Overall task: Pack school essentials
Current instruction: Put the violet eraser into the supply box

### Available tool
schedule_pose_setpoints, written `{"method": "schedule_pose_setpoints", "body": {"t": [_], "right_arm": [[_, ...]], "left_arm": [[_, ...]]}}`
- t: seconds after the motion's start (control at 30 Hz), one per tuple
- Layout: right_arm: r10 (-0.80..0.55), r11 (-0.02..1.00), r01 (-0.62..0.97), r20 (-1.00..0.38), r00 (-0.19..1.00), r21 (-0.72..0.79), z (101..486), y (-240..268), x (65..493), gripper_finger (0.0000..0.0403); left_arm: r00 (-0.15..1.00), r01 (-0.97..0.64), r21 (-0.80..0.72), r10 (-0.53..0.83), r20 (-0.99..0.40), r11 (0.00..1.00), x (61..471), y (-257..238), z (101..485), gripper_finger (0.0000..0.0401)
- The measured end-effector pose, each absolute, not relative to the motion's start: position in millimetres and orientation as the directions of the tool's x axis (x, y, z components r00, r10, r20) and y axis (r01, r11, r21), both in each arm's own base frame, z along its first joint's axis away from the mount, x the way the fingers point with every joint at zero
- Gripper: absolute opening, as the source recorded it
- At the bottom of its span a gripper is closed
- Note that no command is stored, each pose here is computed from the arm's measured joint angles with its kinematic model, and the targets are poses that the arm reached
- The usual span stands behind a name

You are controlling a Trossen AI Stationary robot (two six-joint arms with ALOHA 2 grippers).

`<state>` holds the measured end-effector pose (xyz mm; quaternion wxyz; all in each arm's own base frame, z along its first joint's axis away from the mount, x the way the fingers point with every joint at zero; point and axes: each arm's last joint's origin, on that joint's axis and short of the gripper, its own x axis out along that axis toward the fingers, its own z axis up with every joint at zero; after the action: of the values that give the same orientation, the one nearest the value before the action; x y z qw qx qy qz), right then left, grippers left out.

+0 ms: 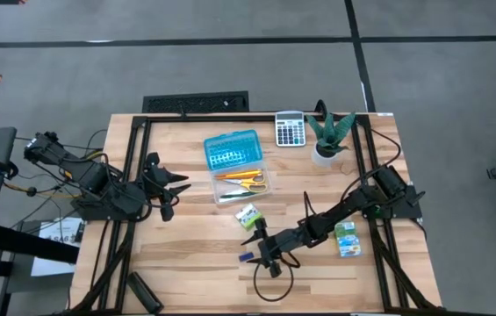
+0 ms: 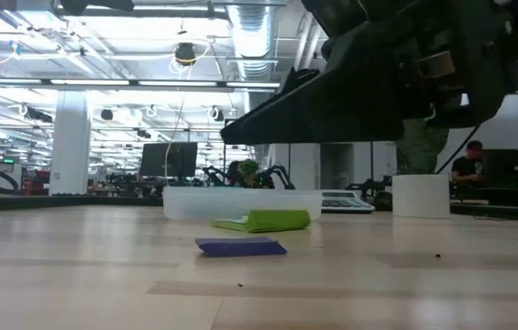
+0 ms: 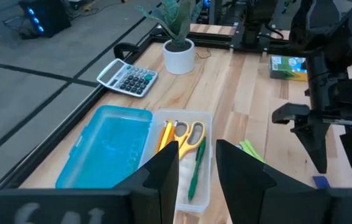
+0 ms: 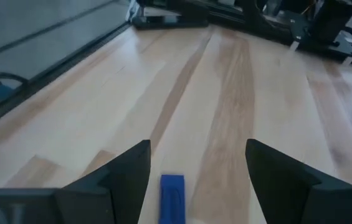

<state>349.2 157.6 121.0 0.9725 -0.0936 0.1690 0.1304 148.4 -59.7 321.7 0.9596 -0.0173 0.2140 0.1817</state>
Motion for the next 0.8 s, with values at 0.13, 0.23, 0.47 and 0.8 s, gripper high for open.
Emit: {"method": "schedule_pose_setpoints", "body": {"t": [0.13,0.23,0.47,0.8], "right_arm": [[0.225,0.947,-0.29,-0.36,0.905,-0.137,98,162,354,0.027],[0.227,0.944,-0.299,-0.381,0.896,-0.139,87,164,356,0.027],[0.24,0.95,-0.302,-0.424,0.873,-0.083,69,166,360,0.027],[0.222,0.968,-0.252,-0.46,0.86,-0.004,35,164,358,0.0193]], "left_arm": [[0.843,-0.357,0.041,0.341,-0.417,0.933,148,-60,322,0.0101],[0.843,-0.357,0.035,0.338,-0.419,0.934,148,-60,322,0.0101],[0.845,-0.342,0.035,0.323,-0.425,0.939,149,-60,321,0.0101],[0.845,-0.34,0.038,0.322,-0.426,0.94,149,-60,321,0.0101]]}}
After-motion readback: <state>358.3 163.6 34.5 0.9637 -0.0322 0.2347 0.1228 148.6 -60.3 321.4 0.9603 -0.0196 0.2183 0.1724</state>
